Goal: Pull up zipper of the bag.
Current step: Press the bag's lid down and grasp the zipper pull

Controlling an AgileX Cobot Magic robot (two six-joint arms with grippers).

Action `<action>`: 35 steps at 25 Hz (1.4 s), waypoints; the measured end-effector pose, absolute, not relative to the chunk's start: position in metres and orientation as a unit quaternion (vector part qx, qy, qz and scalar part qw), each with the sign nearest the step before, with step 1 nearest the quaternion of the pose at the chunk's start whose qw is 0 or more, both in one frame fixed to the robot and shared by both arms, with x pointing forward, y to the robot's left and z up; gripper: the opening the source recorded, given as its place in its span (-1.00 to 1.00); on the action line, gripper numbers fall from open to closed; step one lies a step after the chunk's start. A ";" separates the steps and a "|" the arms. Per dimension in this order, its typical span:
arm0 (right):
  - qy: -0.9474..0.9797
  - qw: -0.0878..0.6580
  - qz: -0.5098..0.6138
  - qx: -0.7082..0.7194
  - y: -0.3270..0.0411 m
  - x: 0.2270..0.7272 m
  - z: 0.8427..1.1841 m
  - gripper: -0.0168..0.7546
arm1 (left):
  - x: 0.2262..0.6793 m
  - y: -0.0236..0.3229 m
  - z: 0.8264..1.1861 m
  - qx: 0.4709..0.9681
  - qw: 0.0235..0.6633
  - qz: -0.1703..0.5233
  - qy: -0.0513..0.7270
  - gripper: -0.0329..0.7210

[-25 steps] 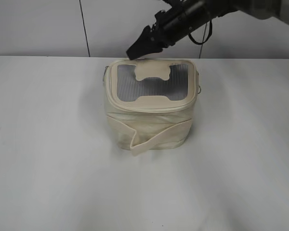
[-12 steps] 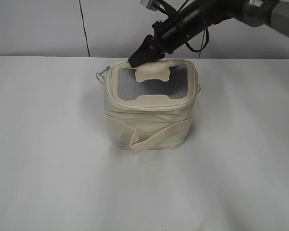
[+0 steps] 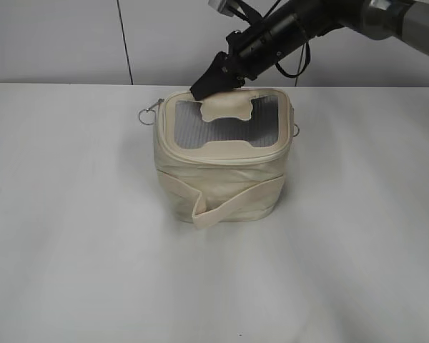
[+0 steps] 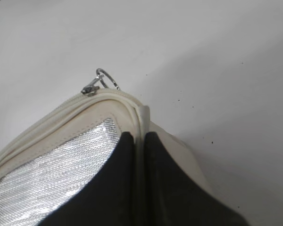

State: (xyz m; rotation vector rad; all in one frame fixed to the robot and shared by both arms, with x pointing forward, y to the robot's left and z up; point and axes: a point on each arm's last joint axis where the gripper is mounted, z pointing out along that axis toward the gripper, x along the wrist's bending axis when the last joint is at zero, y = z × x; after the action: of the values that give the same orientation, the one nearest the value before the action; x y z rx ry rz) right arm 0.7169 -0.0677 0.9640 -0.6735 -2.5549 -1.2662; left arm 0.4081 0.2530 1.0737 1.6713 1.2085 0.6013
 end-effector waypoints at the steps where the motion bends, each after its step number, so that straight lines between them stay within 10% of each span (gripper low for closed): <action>1: -0.867 0.106 -0.430 -0.229 -0.067 0.717 0.964 -0.84 | 0.418 0.249 1.070 0.690 0.479 0.230 0.491 0.04; 18: -0.864 0.111 -0.432 -0.235 -0.067 0.717 0.964 -0.85 | 0.590 0.256 1.017 0.712 0.566 0.046 0.414 0.05; 35: -0.862 0.114 -0.431 -0.241 -0.067 0.717 0.965 -0.85 | 0.610 0.183 0.938 0.866 0.449 0.119 0.185 0.07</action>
State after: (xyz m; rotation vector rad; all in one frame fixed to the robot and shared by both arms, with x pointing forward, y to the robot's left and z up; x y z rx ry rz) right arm 0.7167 -0.0669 0.9646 -0.7066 -2.5275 -1.2650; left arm 0.6102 0.1834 0.9379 2.1433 0.4580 0.2934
